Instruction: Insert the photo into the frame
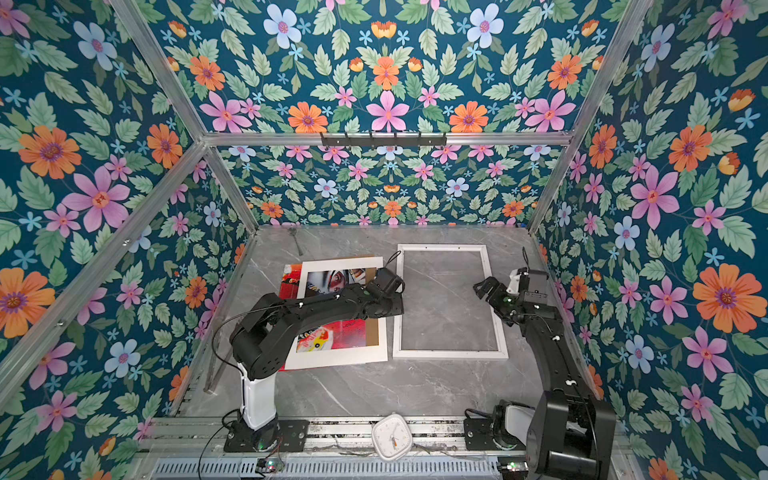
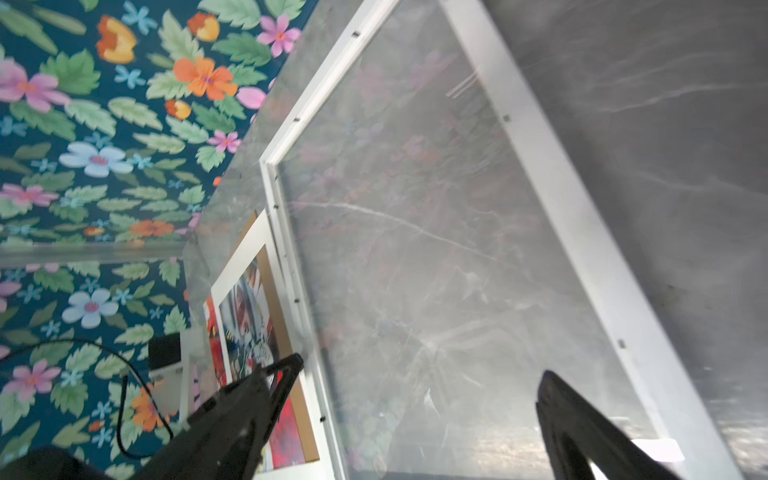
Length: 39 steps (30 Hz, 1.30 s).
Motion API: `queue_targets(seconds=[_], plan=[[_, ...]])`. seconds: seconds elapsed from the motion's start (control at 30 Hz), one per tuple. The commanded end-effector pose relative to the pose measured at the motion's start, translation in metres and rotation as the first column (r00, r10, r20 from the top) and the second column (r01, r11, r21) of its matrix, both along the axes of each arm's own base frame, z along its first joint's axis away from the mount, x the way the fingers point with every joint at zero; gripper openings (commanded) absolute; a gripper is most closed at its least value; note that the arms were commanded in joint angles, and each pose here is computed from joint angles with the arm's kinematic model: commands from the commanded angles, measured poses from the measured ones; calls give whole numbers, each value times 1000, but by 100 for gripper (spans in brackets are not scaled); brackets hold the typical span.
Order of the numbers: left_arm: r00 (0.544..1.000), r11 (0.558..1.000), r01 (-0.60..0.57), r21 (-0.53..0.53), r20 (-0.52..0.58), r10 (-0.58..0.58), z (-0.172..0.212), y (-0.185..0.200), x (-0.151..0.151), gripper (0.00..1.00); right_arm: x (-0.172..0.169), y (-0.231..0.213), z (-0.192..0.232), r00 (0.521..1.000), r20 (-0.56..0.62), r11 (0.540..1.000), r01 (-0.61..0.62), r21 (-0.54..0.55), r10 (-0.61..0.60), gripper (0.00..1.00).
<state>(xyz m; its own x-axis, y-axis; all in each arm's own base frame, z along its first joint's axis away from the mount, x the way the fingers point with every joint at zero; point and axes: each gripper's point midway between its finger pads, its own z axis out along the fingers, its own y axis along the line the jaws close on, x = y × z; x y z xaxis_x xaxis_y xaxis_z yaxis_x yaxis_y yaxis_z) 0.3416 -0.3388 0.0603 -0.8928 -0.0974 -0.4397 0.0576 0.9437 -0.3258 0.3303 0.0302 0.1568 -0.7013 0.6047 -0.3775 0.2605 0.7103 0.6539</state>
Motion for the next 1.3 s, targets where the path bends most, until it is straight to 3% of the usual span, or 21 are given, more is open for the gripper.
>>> queue_targets(seconds=[0.0,0.2,0.4,0.7,0.8,1.0,1.27], plan=[[1000,1000,14,21,6,-14,13,14,-1,68,-2,31,4,991,15,991,-136,-16,136,99],[999,999,40,-5,-12,-40,31,48,-3,71,-6,97,3,938,-14,938,-346,-28,345,99],[998,1000,9,-25,-66,-11,27,96,-11,71,-16,157,-2,867,-34,867,-498,-3,497,99],[987,994,-106,18,-116,107,15,174,-30,72,-35,228,-20,762,-94,767,-632,108,641,99],[981,991,-129,30,-140,132,10,191,-40,72,-44,251,-25,715,-128,726,-681,98,687,99],[970,992,-122,-31,-214,112,-3,187,-61,72,-48,283,-47,682,-201,708,-697,114,703,99],[954,983,-175,53,-236,183,-9,213,-75,72,-58,314,-70,686,-304,731,-681,50,661,99]])
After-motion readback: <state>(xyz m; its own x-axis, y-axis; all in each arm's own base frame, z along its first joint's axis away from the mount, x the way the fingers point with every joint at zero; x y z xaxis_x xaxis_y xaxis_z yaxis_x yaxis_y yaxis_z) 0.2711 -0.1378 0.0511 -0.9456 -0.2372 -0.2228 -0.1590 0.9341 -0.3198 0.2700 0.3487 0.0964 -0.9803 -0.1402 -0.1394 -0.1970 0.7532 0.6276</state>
